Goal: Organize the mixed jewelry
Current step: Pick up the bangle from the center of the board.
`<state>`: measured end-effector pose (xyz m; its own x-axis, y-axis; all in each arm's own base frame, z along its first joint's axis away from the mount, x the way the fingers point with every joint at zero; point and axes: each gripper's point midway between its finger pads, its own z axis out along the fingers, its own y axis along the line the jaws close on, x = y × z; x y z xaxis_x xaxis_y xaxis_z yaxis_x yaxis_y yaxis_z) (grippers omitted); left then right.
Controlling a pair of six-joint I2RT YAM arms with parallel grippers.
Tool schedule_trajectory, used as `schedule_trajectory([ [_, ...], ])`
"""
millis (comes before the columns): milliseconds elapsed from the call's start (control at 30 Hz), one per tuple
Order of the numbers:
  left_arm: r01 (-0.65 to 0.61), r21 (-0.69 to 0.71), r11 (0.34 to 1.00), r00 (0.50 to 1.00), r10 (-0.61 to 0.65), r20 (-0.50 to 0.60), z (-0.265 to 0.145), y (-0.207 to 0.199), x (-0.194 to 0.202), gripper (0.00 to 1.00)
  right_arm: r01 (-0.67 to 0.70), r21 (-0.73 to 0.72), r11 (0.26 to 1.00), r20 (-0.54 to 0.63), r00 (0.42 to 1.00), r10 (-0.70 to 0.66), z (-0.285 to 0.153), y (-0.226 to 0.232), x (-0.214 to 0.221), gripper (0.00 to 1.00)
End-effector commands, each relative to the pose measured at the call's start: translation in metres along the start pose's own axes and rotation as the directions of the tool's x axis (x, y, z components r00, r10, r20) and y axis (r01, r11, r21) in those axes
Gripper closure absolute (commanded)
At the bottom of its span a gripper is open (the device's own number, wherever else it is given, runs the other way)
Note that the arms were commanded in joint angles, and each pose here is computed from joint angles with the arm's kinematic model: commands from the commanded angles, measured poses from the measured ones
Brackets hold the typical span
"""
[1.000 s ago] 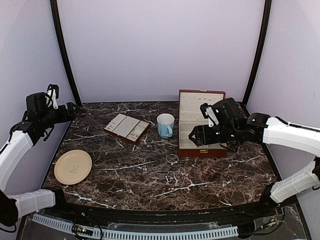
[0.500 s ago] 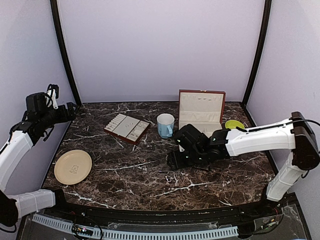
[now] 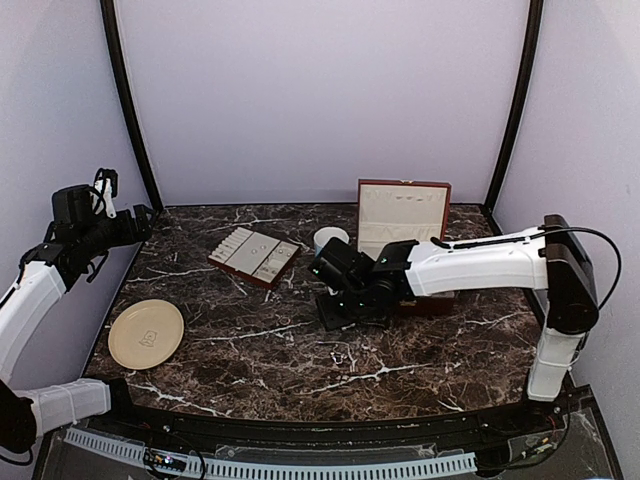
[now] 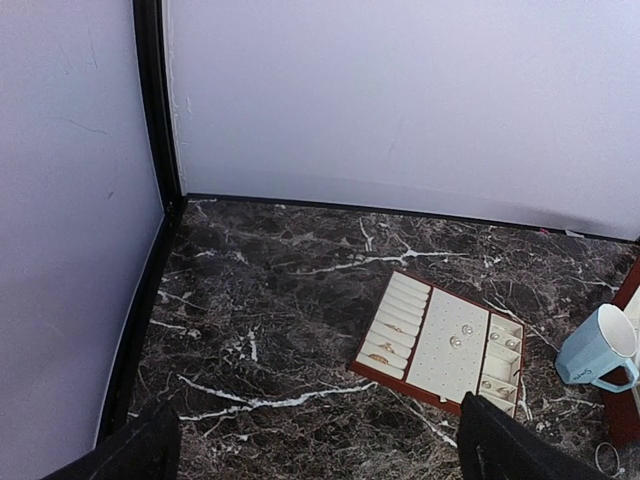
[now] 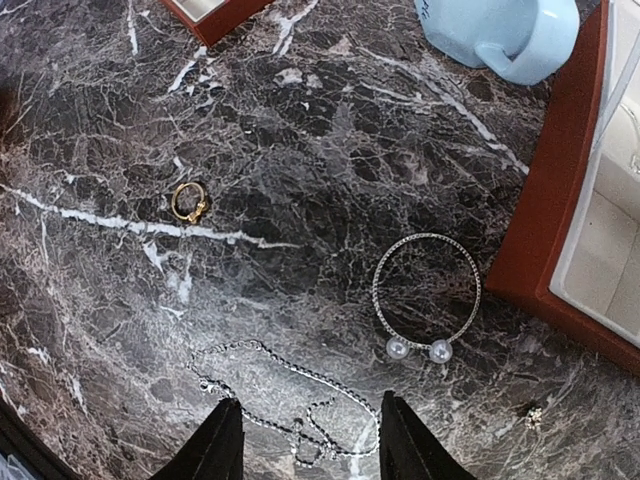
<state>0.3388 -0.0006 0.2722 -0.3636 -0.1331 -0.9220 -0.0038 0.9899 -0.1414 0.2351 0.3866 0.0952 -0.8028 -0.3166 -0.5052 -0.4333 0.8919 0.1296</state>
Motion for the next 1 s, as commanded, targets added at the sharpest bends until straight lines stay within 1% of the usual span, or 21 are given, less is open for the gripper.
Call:
schedule_trajectory([
  [0, 0.012, 0.015, 1.000, 1.000, -0.012, 0.017, -0.004, -0.003, -0.006, 0.01, 0.151, 0.055, 0.987, -0.049, 0.988, -0.148, 0.007, 0.000, -0.006, 0.56],
  [133, 0.014, 0.020, 1.000, 1.000, -0.014, 0.024, -0.006, -0.004, -0.007, 0.01, 0.181, 0.076, 0.980, -0.082, 0.981, -0.175, 0.021, -0.007, -0.016, 0.61],
  [233, 0.016, 0.021, 1.000, 1.000, -0.017, 0.024, -0.006, -0.004, -0.007, 0.01, 0.216, 0.078, 0.973, -0.074, 0.975, -0.210, 0.028, -0.008, -0.024, 0.61],
  [400, 0.015, 0.020, 1.000, 1.000, -0.016, 0.021, -0.005, -0.004, -0.006, 0.01, 0.259, 0.124, 0.958, -0.137, 0.960, -0.242, 0.047, -0.025, -0.016, 0.64],
  [600, 0.014, 0.015, 1.000, 1.000, -0.015, 0.020, -0.005, -0.003, -0.006, 0.01, 0.296, 0.155, 0.943, -0.151, 0.950, -0.273, 0.054, -0.036, -0.018, 0.65],
  [700, 0.015, 0.011, 1.000, 1.000, -0.016, 0.020, -0.005, -0.002, -0.006, 0.01, 0.313, 0.158, 0.936, -0.167, 0.943, -0.287, 0.060, -0.039, -0.014, 0.66],
  [800, 0.016, 0.013, 1.000, 1.000, -0.016, 0.018, -0.004, -0.002, -0.006, 0.01, 0.329, 0.166, 0.930, -0.186, 0.936, -0.298, 0.066, -0.042, -0.009, 0.70],
  [967, 0.016, 0.016, 1.000, 1.000, -0.017, 0.015, -0.003, -0.003, -0.005, 0.01, 0.329, 0.132, 0.935, -0.185, 0.935, -0.303, 0.068, -0.034, -0.010, 0.70],
])
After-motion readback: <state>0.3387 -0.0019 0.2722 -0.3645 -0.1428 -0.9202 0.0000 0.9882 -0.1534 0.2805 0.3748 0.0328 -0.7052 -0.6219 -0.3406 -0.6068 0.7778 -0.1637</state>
